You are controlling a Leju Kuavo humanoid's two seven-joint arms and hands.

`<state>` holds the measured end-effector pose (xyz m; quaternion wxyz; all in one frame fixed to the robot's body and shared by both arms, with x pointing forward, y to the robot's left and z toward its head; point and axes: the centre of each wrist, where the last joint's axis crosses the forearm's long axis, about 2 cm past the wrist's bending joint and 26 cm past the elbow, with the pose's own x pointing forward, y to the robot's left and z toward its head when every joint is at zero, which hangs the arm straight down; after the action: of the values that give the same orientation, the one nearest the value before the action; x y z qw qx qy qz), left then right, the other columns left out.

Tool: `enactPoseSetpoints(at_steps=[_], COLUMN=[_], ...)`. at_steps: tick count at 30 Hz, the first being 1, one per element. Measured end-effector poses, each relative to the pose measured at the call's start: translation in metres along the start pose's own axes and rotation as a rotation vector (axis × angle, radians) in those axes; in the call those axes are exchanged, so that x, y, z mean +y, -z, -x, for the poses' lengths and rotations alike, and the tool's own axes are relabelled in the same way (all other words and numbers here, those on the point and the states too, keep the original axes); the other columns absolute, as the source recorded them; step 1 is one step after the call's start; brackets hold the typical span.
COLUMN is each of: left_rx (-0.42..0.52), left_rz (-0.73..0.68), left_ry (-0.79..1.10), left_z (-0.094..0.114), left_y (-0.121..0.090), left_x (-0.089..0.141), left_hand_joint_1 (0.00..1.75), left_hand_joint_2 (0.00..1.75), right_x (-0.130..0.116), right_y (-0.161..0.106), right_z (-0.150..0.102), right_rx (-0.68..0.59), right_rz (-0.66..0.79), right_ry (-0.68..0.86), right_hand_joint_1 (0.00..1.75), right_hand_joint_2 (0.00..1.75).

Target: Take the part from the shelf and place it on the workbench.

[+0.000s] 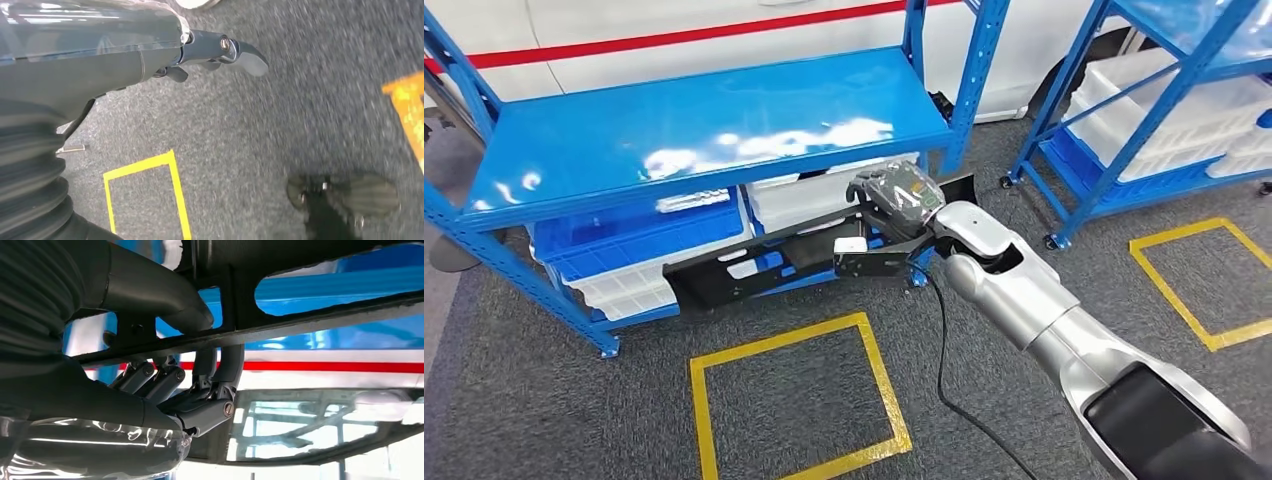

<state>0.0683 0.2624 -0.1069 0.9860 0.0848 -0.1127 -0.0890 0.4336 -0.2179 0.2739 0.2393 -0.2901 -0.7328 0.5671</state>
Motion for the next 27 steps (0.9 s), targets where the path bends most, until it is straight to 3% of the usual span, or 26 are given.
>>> enactPoseSetpoints(at_steps=[27], left_rx=[0.006], left_rz=[0.007], left_ry=[0.002], left_z=[0.005], left_y=[-0.001], left_x=[-0.002], left_hand_joint_1=[0.0], left_hand_joint_2=[1.75], right_x=[-0.018], right_y=[0.001], right_z=[0.012], right_rx=[0.033], right_rz=[0.037], right_ry=[-0.017], right_hand_joint_1=[1.75], right_hand_joint_2=[1.75])
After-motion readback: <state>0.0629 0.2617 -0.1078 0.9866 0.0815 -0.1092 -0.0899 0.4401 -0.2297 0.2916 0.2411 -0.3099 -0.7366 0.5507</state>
